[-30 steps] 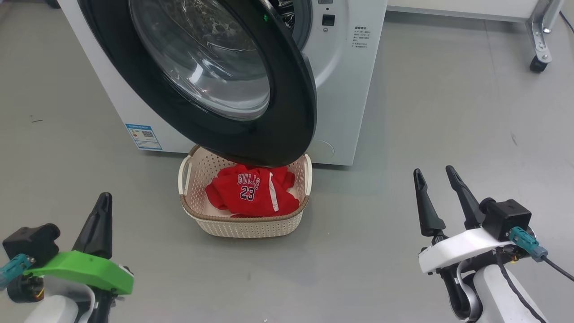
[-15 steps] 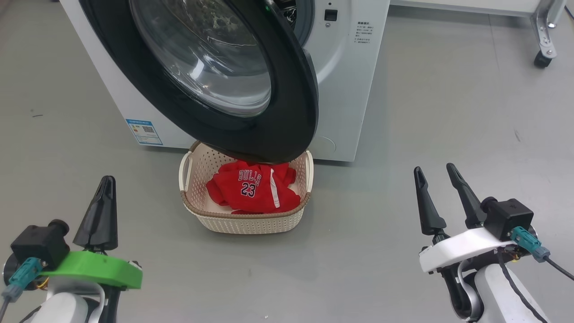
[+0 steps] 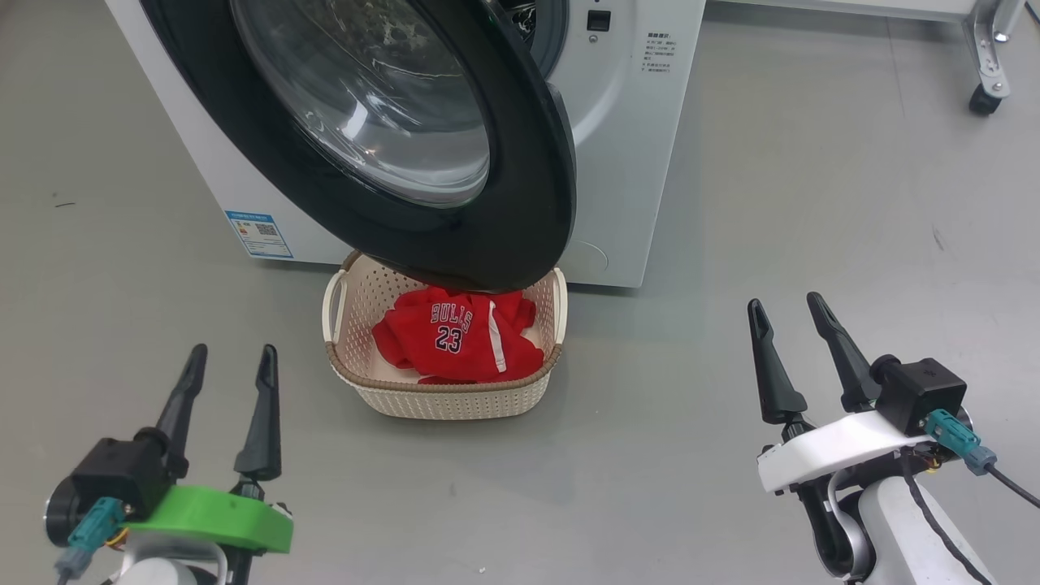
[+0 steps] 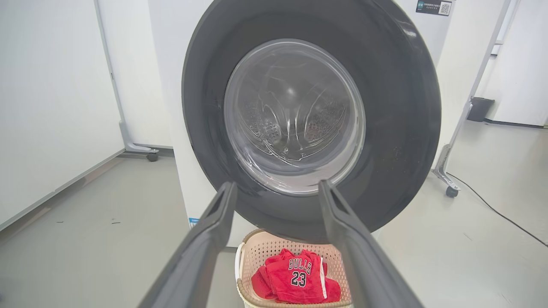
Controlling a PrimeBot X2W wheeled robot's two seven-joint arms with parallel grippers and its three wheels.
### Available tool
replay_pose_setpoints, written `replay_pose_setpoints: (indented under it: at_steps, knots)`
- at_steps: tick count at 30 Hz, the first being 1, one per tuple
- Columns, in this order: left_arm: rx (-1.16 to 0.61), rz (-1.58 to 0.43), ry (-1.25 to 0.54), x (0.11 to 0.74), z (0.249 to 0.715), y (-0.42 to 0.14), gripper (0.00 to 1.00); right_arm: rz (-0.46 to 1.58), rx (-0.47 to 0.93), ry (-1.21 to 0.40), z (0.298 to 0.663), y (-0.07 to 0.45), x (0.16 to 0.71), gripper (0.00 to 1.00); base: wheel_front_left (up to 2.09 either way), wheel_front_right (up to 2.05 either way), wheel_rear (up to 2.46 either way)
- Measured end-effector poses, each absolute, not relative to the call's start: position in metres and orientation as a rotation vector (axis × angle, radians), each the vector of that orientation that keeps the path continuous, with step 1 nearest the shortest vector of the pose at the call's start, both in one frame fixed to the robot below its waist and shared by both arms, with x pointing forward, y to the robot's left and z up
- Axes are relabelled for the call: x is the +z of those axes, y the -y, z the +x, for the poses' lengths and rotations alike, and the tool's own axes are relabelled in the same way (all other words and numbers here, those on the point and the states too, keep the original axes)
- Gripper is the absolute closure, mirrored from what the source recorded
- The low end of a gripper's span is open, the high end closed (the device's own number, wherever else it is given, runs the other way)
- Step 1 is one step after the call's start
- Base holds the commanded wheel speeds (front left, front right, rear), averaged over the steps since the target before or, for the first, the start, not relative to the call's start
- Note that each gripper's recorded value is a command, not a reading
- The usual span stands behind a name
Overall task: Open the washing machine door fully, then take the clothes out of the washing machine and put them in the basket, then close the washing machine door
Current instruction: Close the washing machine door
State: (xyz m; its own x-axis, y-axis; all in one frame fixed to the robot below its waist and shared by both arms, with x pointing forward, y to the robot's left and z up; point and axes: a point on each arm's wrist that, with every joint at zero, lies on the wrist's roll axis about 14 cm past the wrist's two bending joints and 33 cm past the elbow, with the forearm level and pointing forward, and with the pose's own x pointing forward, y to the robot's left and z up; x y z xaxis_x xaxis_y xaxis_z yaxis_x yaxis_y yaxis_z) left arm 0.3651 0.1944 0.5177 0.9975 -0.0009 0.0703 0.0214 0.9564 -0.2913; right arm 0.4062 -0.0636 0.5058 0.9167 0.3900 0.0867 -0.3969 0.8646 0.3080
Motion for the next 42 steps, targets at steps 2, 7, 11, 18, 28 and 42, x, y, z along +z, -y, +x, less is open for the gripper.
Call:
replay_pose_setpoints:
  at_steps: [2, 7, 11, 18, 28, 42]
  knots:
    - [-0.02, -0.295, 0.065, 0.516, 0.363, -0.191, 0.0, 0.327, 0.413, 0.022, 0.406, 0.063, 0.506, 0.0, 0.0, 0.0, 0.0]
    - [-0.04, -0.267, 0.063, 0.514, 0.361, -0.188, 0.0, 0.329, 0.414, 0.027, 0.407, 0.063, 0.507, 0.0, 0.0, 0.0, 0.0]
    - [-0.04, -0.267, 0.06, 0.512, 0.361, -0.186, 0.0, 0.331, 0.413, 0.027, 0.408, 0.063, 0.507, 0.0, 0.0, 0.0, 0.0]
    - [-0.029, -0.271, 0.069, 0.513, 0.363, -0.188, 0.0, 0.335, 0.41, 0.023, 0.41, 0.064, 0.505, 0.0, 0.0, 0.0, 0.0]
    - [-0.037, -0.265, 0.077, 0.513, 0.364, -0.185, 0.0, 0.339, 0.413, 0.021, 0.412, 0.062, 0.504, 0.0, 0.0, 0.0, 0.0]
    - [-0.039, -0.277, 0.078, 0.511, 0.362, -0.184, 0.0, 0.327, 0.45, 0.032, 0.415, 0.054, 0.507, 1.0, 0.0, 0.0, 0.0]
